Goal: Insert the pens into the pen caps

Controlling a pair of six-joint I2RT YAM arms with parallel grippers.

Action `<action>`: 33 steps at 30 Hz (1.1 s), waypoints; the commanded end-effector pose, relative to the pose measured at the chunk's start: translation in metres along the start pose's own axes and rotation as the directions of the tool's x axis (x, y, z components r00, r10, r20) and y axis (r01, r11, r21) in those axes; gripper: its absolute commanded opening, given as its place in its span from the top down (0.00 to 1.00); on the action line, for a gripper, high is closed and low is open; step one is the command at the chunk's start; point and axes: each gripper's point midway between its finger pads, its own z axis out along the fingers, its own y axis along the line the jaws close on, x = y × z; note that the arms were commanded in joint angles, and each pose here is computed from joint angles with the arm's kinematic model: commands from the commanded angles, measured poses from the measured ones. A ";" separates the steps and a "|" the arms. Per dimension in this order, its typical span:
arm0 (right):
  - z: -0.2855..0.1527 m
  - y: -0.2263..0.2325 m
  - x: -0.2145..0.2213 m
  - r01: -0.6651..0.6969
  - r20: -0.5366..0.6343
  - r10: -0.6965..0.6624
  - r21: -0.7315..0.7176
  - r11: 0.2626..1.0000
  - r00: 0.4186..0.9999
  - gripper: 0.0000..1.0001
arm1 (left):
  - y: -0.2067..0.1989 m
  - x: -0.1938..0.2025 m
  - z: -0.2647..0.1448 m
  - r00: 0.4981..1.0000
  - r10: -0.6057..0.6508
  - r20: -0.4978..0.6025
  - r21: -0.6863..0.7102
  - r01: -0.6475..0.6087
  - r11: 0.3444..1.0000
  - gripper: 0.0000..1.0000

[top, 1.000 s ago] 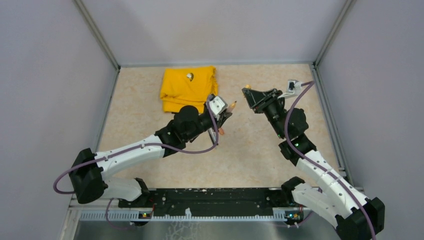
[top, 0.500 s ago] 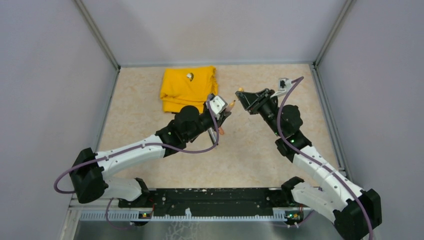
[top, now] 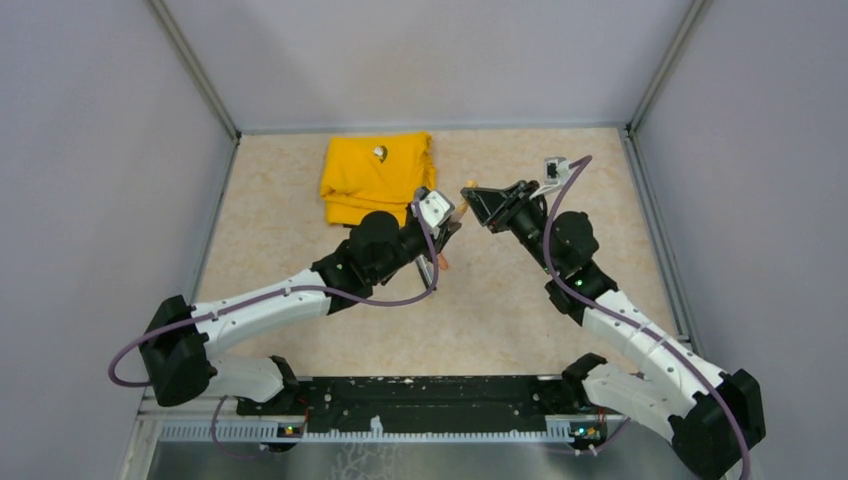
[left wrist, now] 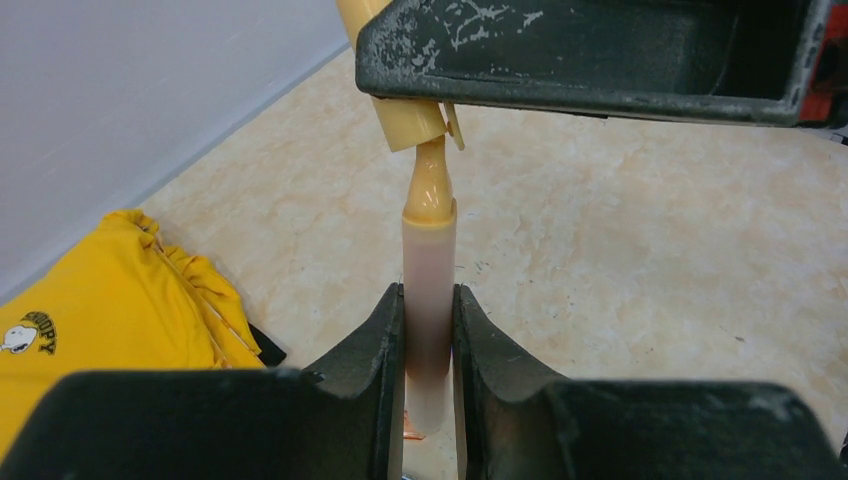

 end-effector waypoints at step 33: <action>-0.001 0.024 0.019 0.120 0.095 -0.109 -0.116 0.986 0.989 0.88 | 0.003 -0.030 -0.006 0.987 -0.129 0.095 -0.030 0.132 0.991 1.00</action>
